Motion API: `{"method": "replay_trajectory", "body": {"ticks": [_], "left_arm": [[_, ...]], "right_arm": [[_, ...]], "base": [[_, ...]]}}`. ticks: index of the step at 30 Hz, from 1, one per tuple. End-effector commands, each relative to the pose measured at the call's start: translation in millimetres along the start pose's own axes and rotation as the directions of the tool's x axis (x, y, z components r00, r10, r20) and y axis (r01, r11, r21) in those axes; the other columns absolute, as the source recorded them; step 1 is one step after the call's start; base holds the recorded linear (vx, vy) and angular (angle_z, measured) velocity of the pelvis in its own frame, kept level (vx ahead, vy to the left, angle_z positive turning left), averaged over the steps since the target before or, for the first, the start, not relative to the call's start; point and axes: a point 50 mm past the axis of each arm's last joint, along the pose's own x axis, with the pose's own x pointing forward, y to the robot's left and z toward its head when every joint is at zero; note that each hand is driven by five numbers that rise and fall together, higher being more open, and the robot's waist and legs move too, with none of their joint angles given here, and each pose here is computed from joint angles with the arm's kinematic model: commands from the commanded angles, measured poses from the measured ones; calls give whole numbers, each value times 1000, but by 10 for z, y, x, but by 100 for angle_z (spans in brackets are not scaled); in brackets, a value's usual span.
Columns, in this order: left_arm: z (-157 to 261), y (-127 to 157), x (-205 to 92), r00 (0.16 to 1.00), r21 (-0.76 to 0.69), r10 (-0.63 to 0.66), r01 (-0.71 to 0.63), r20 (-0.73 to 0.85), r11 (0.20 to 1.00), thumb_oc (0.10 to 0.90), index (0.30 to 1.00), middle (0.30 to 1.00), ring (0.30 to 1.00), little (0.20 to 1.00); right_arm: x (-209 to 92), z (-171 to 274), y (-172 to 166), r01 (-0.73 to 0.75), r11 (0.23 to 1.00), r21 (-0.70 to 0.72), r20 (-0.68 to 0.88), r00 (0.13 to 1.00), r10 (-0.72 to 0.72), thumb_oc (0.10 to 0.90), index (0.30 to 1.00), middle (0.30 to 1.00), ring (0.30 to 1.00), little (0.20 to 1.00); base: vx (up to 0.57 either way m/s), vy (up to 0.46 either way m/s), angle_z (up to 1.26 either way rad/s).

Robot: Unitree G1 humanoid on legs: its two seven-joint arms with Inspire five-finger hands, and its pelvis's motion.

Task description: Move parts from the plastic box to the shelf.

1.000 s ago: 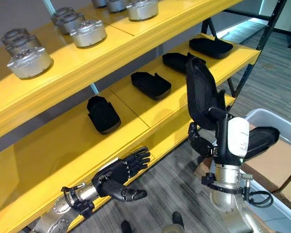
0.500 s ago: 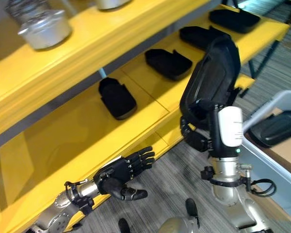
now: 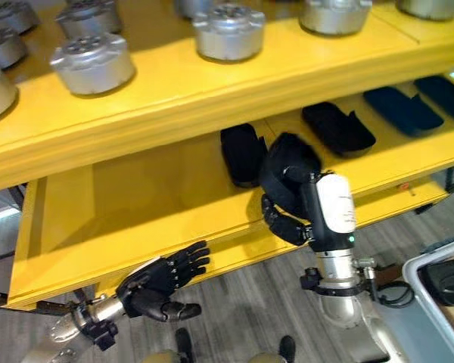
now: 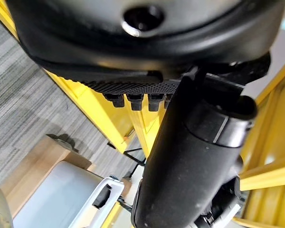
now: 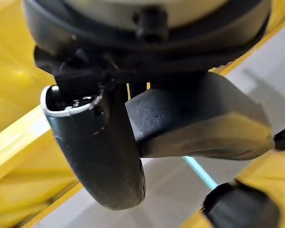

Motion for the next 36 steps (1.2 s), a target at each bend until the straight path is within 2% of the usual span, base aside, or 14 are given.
{"method": "replay_trajectory", "body": {"ticks": [1, 5, 7, 12, 18, 19, 21, 22, 23, 26, 30, 32, 33, 36], "left_arm": [[332, -118, 125, 980, 127, -133, 114, 152, 985, 900, 1000, 1000, 1000, 1000], [390, -146, 173, 974, 110, -163, 147, 154, 983, 900, 1000, 1000, 1000, 1000], [418, -200, 248, 970, 146, -212, 194, 119, 970, 900, 1000, 1000, 1000, 1000], [437, -170, 228, 968, 138, -221, 204, 119, 969, 900, 1000, 1000, 1000, 1000], [420, -206, 258, 966, 125, -232, 218, 112, 968, 900, 1000, 1000, 1000, 1000], [437, -218, 262, 965, 124, -238, 224, 112, 967, 900, 1000, 1000, 1000, 1000], [440, -240, 280, 961, 127, -256, 242, 104, 962, 900, 1000, 1000, 1000, 1000], [436, -291, 325, 948, 132, -305, 292, 89, 947, 900, 1000, 1000, 1000, 1000], [425, -315, 369, 949, 129, -302, 289, 93, 948, 900, 1000, 1000, 1000, 1000], [417, -320, 395, 950, 125, -292, 278, 108, 952, 900, 1000, 1000, 1000, 1000], [378, -322, 429, 943, 132, -312, 297, 116, 946, 900, 1000, 1000, 1000, 1000], [374, -282, 423, 945, 129, -304, 289, 122, 949, 900, 1000, 1000, 1000, 1000], [363, -265, 391, 942, 110, -314, 301, 122, 947, 900, 1000, 1000, 1000, 1000], [335, -249, 357, 938, 126, -329, 316, 105, 940, 900, 1000, 1000, 1000, 1000]], "right_arm": [[316, 354, -363, 187, 982, -11, 310, 934, -175, 400, 300, 300, 300, 300], [282, 398, -383, 197, 979, -52, 380, 911, -163, 400, 300, 300, 300, 300], [265, 435, -439, 213, 972, -99, 459, 877, -145, 400, 300, 300, 300, 300], [299, 450, -433, 214, 967, -141, 524, 844, -110, 400, 300, 300, 300, 300], [333, 553, -373, 272, 941, -200, 639, 764, -85, 400, 300, 300, 300, 300], [331, 589, -359, 297, 930, -219, 686, 724, -70, 400, 300, 300, 300, 300], [345, 619, -362, 308, 919, -247, 714, 699, -43, 400, 300, 300, 300, 300], [367, 639, -357, 305, 909, -284, 726, 687, -4, 400, 300, 300, 300, 300], [374, 684, -286, 270, 918, -291, 769, 637, 57, 400, 300, 300, 300, 300], [417, 747, -282, 210, 935, -287, 794, 598, 110, 400, 300, 300, 300, 300], [463, 749, -292, 168, 934, -316, 788, 595, 159, 400, 300, 300, 300, 300], [509, 697, -260, 127, 932, -340, 745, 641, 185, 400, 300, 300, 300, 300], [510, 616, -222, 73, 934, -350, 683, 702, 201, 400, 300, 300, 300, 300], [530, 520, -174, 29, 937, -348, 605, 770, 201, 400, 300, 300, 300, 300]], "base": [[-11, 21, 47], [28, 2, 62], [14, -10, 100], [54, -90, 24], [47, -73, 10], [14, -40, 19], [-27, -19, 23], [16, 102, 104], [55, 149, 134], [110, 231, 8], [83, 359, 15], [139, 447, 22], [126, 341, 13], [119, 282, 19]]}}
